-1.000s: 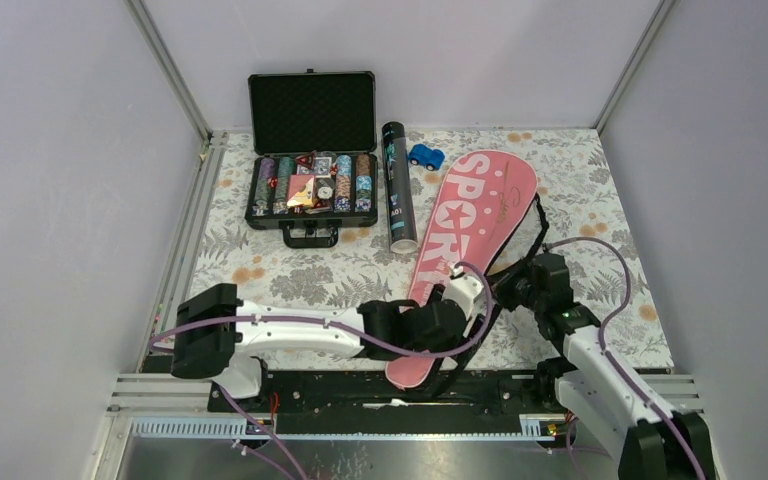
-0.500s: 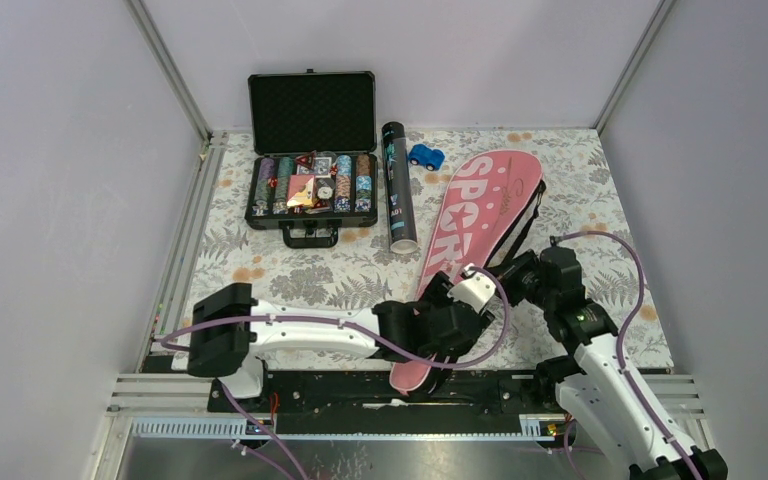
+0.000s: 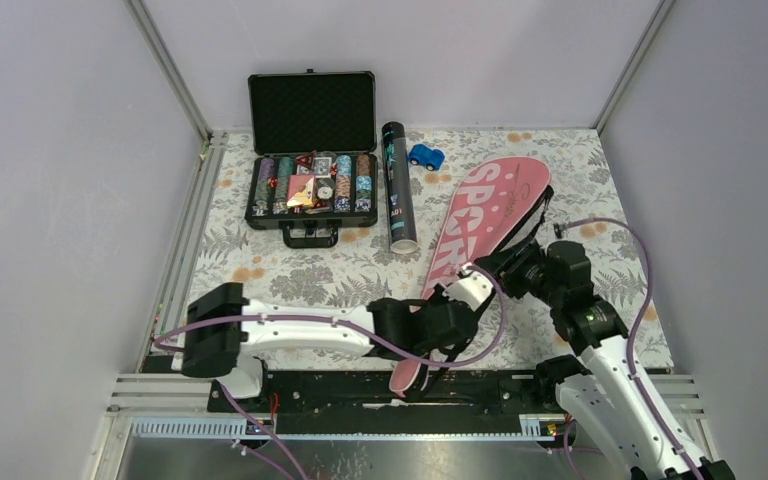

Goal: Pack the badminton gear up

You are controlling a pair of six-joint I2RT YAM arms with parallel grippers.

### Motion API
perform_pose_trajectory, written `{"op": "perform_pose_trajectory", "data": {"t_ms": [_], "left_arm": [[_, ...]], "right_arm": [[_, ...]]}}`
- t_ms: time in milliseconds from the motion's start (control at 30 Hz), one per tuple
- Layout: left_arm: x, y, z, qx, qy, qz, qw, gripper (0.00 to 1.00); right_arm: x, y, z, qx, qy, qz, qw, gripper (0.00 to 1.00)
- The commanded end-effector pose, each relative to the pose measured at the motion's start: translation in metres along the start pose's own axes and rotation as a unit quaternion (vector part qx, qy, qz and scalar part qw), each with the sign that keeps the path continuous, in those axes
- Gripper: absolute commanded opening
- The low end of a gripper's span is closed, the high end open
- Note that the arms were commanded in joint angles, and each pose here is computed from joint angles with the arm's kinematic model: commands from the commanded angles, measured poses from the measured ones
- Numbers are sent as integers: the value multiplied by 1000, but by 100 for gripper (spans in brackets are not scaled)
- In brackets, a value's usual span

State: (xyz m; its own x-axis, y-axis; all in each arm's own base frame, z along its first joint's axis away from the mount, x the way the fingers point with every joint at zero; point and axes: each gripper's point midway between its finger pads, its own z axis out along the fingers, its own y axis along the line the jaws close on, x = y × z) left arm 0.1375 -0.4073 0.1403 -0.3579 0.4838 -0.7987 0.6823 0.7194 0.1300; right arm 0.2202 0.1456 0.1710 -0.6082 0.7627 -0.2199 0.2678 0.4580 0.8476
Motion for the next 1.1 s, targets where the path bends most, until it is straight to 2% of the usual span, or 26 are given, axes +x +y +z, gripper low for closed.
{"op": "perform_pose_trajectory", "data": {"t_ms": [0, 100, 200, 300, 433, 533, 667, 733, 833, 933, 1067], "left_arm": [[-45, -4, -44, 77, -64, -85, 991, 0], [-54, 2, -64, 113, -80, -138, 981, 0], [-54, 13, -77, 128, -84, -174, 973, 0], [-54, 21, -88, 144, -89, -190, 967, 0], [-52, 32, -99, 149, -79, -202, 965, 0], [-53, 38, -106, 146, -75, -210, 964, 0], [-56, 36, -112, 164, -70, -236, 955, 0], [-59, 32, -114, 179, -72, -245, 950, 0], [-60, 26, -115, 195, -73, -250, 946, 0], [-61, 27, -115, 196, -75, -260, 942, 0], [-64, 31, -119, 194, -83, -268, 940, 0]], "right_arm": [[-36, 44, -28, -25, -73, -174, 982, 50], [-73, 53, -53, 26, -147, -264, 953, 57], [-92, 69, -71, 43, -178, -335, 924, 56], [-103, 70, -72, 66, -186, -376, 906, 48], [-117, 55, -61, 117, -178, -391, 895, 49], [-124, 44, -54, 130, -164, -366, 907, 57], [-124, 21, -43, 109, -132, -293, 941, 80], [-122, 11, -35, 93, -119, -270, 951, 81], [-117, -1, -24, 74, -102, -240, 963, 77], [-117, -13, -16, 74, -115, -220, 966, 76], [-111, -32, 1, 63, -118, -179, 975, 80]]}}
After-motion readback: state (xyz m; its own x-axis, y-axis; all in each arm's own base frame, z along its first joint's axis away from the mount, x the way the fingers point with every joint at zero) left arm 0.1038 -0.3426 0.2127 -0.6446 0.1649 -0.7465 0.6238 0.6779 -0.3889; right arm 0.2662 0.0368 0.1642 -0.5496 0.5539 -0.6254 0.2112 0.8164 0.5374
